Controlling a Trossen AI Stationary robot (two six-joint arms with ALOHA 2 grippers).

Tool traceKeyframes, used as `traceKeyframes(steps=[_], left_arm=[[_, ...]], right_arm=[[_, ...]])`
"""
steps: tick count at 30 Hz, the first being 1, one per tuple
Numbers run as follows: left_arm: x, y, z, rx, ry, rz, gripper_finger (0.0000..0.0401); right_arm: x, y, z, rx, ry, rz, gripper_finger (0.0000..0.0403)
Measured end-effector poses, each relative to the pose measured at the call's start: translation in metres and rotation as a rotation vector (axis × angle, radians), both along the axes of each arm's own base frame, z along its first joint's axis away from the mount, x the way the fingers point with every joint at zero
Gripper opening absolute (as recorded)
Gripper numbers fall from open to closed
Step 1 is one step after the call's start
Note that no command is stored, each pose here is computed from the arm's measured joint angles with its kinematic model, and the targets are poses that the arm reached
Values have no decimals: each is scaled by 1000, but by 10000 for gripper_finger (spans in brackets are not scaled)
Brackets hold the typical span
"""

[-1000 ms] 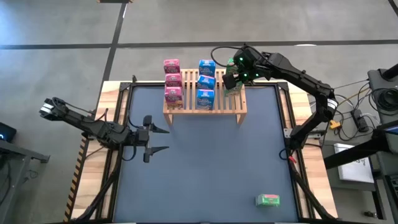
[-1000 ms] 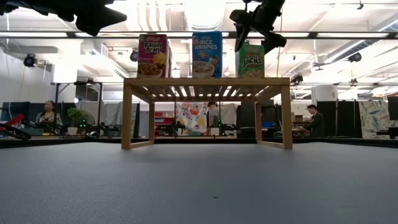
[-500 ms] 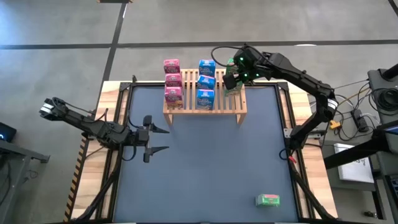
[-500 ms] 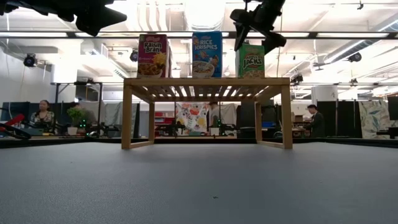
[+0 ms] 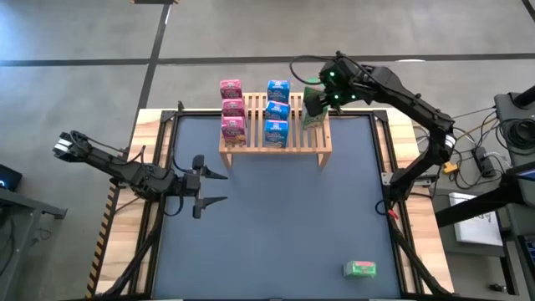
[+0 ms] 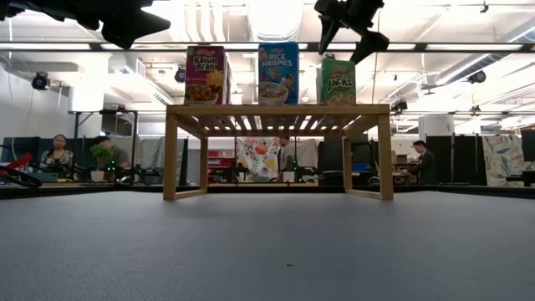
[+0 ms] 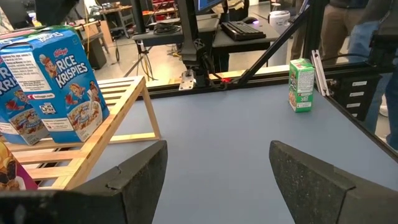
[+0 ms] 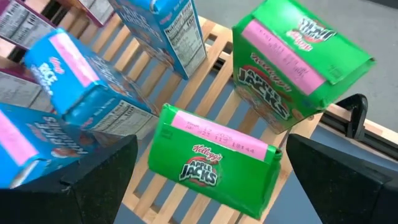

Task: Stack cereal on shelf
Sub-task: Put the green cereal box on the shelf aligned with the other green cereal boxes

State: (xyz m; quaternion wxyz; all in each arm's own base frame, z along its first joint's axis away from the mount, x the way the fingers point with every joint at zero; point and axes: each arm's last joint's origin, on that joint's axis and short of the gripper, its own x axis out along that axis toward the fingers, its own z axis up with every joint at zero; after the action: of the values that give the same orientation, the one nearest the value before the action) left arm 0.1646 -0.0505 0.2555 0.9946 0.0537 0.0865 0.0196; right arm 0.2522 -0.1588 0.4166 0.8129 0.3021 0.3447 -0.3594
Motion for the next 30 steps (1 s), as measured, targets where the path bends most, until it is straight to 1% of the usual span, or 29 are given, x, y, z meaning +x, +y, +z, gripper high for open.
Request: traceKeyframes(steps=[4, 7, 11, 14, 18, 20, 22, 26, 28, 30], left_arm=[[0, 0, 0, -3, 1, 1, 265], [0, 0, 0, -3, 1, 1, 265], [0, 0, 0, -3, 1, 1, 265], [0, 0, 0, -2, 1, 1, 265], [0, 0, 0, -3, 1, 1, 265], [0, 0, 0, -3, 1, 1, 265], [0, 0, 0, -8, 0, 2, 265], [0, 0, 0, -20, -1, 4, 265], [0, 0, 0, -21, -1, 4, 265], [0, 0, 0, -25, -1, 4, 265]], right_arm=[[-5, 3, 13, -8, -15, 1, 400], [-12, 9, 26, -21, -12, 31, 400], [-24, 33, 45, -113, -3, 183, 400], [-33, 60, 54, -152, -42, 269, 400], [-37, 100, 56, -191, -129, 416, 400], [-38, 120, 51, -195, -180, 476, 400], [-38, 139, 41, -187, -196, 519, 400], [-36, 171, 5, -161, -126, 622, 400], [-34, 185, -16, -127, -90, 623, 400], [-32, 195, -37, -79, -56, 595, 400]])
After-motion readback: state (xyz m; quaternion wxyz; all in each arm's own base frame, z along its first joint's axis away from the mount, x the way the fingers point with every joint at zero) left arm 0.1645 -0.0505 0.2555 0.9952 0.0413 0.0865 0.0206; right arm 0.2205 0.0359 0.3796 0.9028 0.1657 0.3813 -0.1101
